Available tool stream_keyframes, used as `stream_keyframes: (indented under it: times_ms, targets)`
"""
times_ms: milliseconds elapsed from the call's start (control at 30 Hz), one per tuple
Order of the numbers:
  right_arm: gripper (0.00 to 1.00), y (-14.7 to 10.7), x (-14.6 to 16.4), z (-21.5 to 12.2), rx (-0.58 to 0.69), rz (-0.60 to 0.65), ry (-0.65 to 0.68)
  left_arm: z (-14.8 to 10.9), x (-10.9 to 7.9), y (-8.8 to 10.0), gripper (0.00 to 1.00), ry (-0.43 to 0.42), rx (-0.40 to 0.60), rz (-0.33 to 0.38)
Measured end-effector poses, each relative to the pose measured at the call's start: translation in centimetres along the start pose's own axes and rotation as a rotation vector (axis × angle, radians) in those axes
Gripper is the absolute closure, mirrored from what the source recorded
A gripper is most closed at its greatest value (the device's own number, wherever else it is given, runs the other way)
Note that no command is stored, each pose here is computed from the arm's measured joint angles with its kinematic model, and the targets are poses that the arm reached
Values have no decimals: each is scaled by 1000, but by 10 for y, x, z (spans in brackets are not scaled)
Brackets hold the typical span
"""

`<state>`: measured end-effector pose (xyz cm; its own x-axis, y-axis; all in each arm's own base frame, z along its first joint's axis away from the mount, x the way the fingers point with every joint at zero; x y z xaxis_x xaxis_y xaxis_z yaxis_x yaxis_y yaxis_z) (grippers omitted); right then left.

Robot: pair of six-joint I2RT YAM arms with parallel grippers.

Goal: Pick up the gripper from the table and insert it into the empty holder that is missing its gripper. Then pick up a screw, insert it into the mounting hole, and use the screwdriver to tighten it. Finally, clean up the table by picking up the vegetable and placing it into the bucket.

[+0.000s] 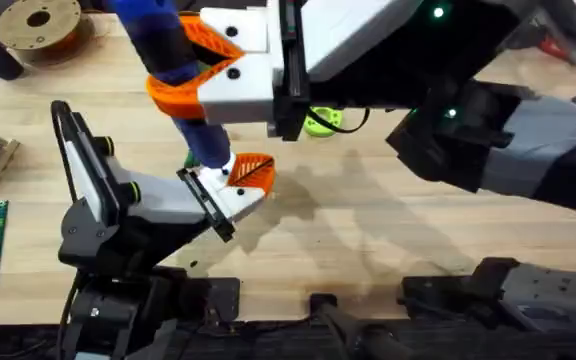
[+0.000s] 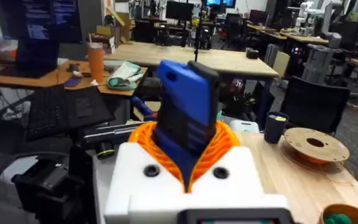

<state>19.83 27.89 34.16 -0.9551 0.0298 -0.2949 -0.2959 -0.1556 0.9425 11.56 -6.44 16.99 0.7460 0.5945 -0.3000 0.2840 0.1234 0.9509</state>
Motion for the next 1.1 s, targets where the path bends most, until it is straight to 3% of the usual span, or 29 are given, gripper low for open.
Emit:
stream_keyframes:
  times_ms: [1100]
  targets:
    - [968,-4,-5,-4,21,28,-17,0,0,0,997,0,0,0]
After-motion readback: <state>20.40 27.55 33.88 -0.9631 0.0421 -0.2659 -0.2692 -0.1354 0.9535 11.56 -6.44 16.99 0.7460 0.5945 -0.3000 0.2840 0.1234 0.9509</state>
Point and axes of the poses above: each hand's point on the last joint's axis, 136 mm out from that joint toward the fingers, its own z axis out along the fingers, its own x axis along the line the jaws close on, y = z × x, the point moved 10 cm from there along -z, back along the fingers, and after that the axes turned 11 degrees about -z, right-handed, at the moved point
